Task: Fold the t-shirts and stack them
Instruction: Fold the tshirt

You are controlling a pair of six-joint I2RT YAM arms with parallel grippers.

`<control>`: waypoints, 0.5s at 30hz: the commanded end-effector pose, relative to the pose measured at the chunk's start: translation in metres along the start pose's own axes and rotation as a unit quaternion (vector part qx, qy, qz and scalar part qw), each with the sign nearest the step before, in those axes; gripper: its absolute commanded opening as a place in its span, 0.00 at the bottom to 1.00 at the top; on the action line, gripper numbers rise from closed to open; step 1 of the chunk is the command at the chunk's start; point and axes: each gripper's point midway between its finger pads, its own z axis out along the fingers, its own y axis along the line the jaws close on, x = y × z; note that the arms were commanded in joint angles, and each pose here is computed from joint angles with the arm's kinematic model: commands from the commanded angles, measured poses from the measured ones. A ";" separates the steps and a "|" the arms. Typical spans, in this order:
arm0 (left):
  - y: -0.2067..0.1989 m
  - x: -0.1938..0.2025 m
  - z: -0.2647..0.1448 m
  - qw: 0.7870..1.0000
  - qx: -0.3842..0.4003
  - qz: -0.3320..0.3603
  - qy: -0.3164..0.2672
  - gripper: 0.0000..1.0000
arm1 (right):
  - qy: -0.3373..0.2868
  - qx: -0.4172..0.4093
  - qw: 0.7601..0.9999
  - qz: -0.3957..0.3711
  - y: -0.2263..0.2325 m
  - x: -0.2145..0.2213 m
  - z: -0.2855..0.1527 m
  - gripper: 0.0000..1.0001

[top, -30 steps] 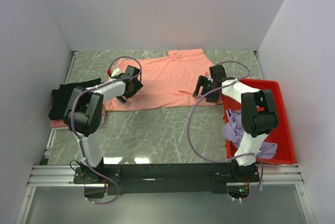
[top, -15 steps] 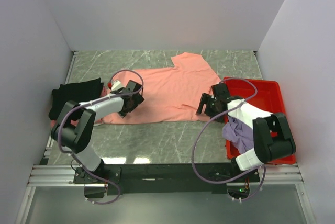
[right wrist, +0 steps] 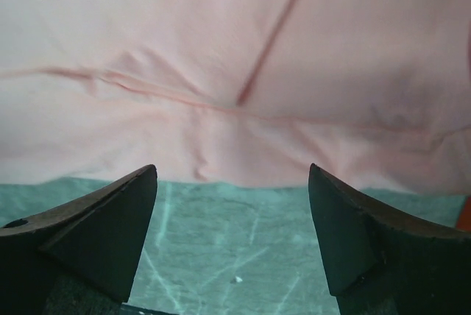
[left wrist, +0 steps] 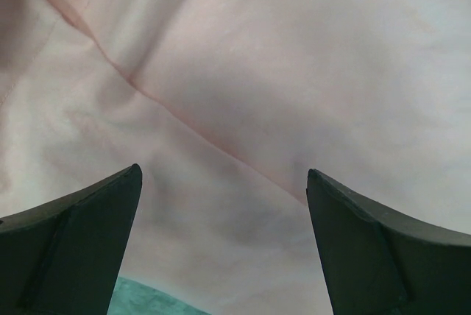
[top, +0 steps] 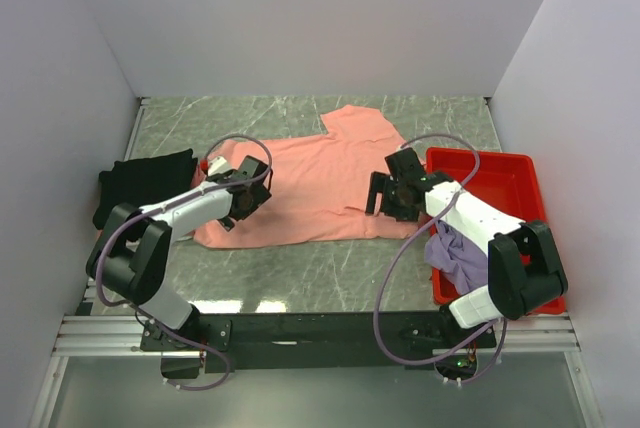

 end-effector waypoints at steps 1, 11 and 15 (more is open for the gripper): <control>-0.023 -0.036 -0.025 0.998 0.033 -0.027 -0.045 0.99 | -0.046 0.000 0.999 -0.020 0.010 -0.034 -0.015 0.89; -0.006 -0.074 -0.050 0.993 0.021 -0.060 -0.100 1.00 | -0.014 -0.024 0.999 -0.038 0.034 -0.045 0.016 0.70; 0.020 -0.070 -0.044 0.993 0.005 -0.076 -0.090 1.00 | 0.008 -0.007 0.999 -0.040 0.028 -0.038 0.030 0.67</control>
